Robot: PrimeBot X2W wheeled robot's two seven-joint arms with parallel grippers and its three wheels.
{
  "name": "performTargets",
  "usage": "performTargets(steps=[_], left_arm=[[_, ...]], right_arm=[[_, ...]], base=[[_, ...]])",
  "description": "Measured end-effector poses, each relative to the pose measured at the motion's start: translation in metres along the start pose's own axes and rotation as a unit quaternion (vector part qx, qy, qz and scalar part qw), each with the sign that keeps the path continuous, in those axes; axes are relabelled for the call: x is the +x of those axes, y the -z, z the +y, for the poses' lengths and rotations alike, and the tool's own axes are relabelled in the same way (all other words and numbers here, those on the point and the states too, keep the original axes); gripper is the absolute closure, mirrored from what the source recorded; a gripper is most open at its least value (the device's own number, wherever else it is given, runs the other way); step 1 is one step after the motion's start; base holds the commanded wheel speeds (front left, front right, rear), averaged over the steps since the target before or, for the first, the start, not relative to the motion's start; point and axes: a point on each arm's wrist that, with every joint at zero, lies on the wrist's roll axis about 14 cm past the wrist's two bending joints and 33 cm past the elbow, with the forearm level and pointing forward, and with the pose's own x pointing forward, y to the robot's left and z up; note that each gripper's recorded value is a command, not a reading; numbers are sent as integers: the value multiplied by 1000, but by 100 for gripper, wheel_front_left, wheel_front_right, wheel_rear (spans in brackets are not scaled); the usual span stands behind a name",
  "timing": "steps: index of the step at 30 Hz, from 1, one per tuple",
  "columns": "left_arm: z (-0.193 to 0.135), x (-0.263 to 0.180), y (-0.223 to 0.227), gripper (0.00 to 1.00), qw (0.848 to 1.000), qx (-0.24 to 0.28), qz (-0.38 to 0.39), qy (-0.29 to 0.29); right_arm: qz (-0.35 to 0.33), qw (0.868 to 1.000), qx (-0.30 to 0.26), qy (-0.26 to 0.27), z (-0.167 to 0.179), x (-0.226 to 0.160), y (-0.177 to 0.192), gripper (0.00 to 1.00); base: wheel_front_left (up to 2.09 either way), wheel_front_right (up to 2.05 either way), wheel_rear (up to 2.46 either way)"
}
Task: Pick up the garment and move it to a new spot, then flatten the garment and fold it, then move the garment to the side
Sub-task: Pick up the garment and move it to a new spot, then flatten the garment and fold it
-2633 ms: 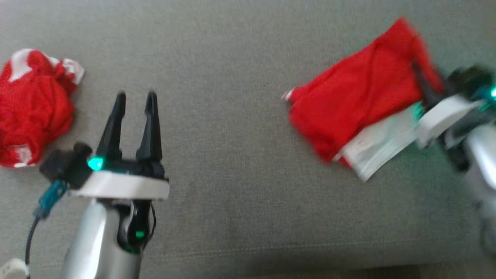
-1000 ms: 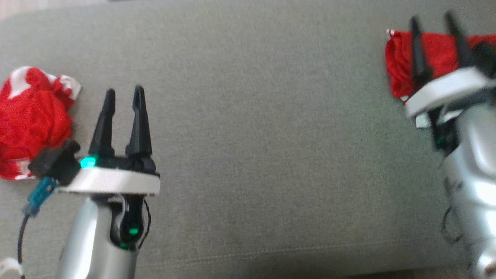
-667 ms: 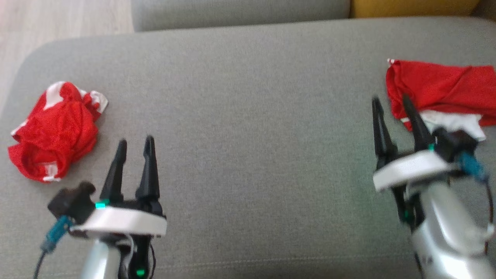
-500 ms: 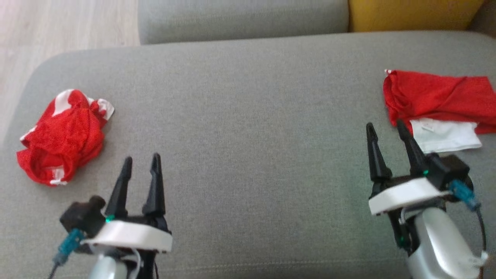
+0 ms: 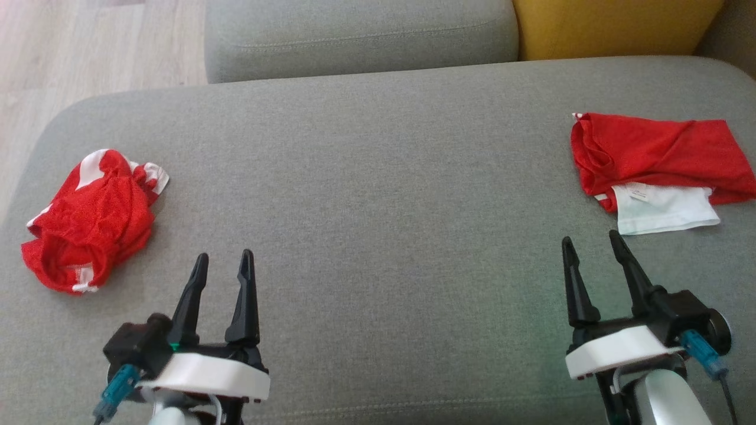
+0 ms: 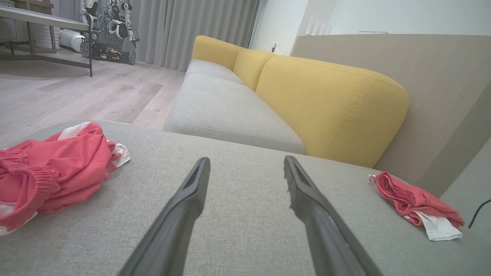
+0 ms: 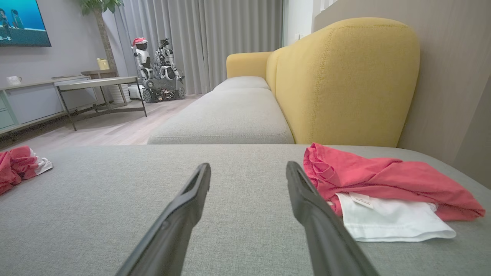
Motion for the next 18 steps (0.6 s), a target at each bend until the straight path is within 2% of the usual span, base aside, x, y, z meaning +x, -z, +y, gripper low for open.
performTargets(steps=[14, 18], left_arm=[[-2, 4, 6, 0, 1000, 1, 9, 5], [-2, 4, 9, 0, 1000, 0, 12, 4]], right_arm=[[-4, 1000, 8, 4, -1, 1, -2, 0], [-5, 999, 33, 12, -4, 1, -1, 0]], base=[[0, 0, 0], [0, 0, 0]])
